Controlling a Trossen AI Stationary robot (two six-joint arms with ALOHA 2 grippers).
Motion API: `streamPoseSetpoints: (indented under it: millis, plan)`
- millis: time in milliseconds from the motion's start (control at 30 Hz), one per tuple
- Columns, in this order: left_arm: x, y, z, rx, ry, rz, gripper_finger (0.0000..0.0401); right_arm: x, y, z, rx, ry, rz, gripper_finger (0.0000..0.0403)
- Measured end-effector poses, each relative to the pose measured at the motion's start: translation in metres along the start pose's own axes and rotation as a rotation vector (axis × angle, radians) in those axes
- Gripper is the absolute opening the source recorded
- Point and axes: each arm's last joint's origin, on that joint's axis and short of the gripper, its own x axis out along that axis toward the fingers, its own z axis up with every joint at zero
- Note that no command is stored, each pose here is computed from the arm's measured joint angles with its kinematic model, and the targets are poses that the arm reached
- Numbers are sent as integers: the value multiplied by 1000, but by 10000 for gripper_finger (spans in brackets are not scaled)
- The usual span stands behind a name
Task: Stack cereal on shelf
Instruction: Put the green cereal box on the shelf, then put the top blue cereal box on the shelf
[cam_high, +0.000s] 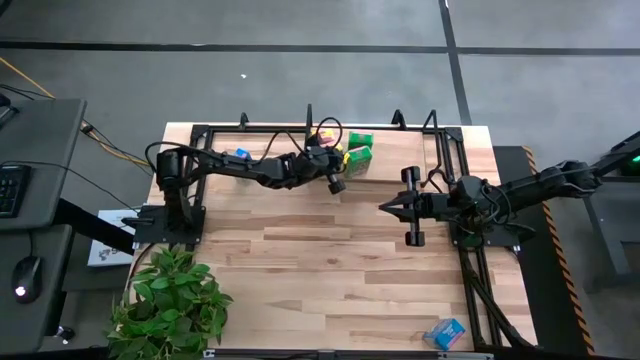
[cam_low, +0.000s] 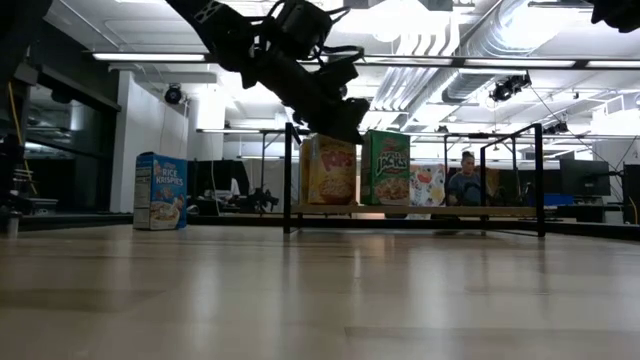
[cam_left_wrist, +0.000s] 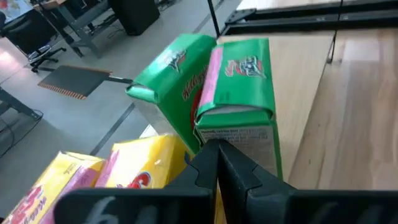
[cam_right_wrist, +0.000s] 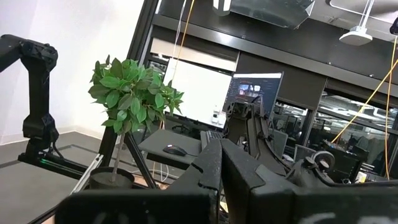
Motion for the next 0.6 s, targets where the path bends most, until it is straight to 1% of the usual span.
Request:
streamPoseSetpoints:
  millis: [167,333,400,500,600]
  plan:
    - [0,-1,0,2,-3,-6,0,0,0,0,0,1,0,0]
    - [-6,-2,5,20,-8,59,0,0,0,-1,0,16,-9,0]
    - [-12,-2,11,35,-22,66,0,0,-1,-2,-1,39,-53,0]
    - [-28,-5,22,47,-40,60,0,-1,-4,-7,-6,112,-157,0]
    - [-54,-7,35,72,-47,33,0,0,-8,-16,10,202,-267,0]
